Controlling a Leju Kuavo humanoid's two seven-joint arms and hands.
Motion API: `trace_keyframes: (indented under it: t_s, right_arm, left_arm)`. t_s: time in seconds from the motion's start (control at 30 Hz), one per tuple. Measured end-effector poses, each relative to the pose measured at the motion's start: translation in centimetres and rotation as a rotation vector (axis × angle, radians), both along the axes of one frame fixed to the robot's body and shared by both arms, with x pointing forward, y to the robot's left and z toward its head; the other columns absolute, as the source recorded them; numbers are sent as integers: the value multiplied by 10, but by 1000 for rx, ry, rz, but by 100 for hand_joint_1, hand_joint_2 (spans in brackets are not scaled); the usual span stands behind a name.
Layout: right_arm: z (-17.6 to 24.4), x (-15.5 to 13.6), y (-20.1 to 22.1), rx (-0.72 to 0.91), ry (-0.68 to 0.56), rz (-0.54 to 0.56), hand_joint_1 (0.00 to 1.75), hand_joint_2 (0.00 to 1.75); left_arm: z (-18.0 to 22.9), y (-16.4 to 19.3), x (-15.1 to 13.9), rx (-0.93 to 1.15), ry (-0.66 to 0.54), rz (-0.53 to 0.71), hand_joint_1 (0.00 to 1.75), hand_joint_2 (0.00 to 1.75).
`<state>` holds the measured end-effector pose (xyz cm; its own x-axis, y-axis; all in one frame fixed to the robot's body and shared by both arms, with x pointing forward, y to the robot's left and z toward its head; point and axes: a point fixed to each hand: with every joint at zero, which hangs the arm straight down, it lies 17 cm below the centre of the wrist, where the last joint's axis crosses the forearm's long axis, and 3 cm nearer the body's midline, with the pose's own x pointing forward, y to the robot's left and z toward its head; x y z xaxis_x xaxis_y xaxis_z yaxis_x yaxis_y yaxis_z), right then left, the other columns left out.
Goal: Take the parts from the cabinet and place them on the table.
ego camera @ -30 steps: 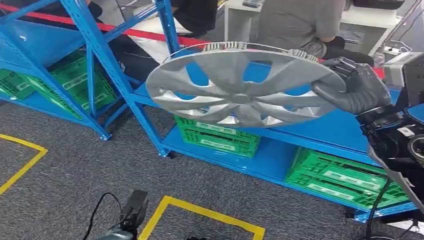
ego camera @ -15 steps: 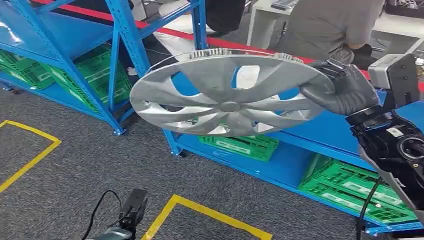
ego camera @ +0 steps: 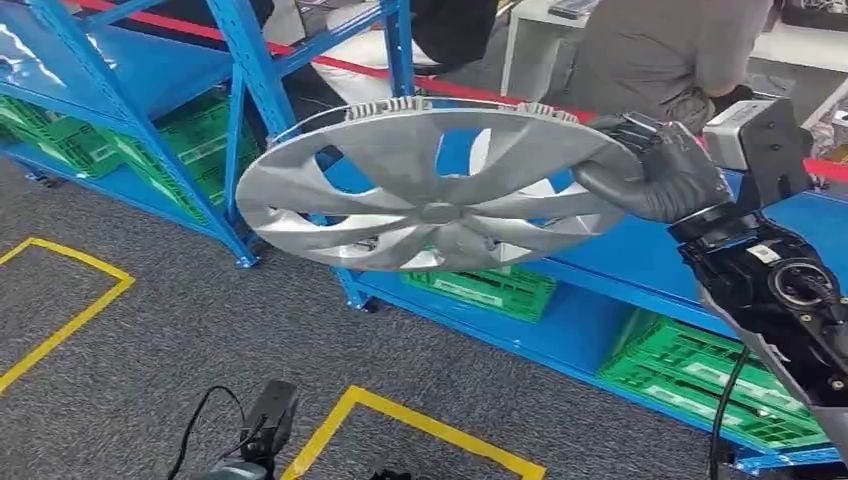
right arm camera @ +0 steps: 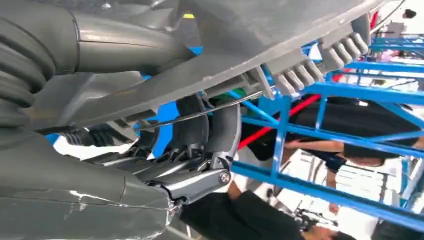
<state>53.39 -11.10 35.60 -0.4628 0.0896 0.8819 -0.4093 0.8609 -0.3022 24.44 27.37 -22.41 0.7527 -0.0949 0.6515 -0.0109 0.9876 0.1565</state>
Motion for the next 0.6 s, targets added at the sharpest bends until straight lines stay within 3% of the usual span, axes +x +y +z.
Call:
trace_keyframes:
  t_s: [0.6]
  right_arm:
    - [-8,-1,0,12,10,3,175,175]
  left_arm:
    - [1,-5,3,-4,0,-7,0,0]
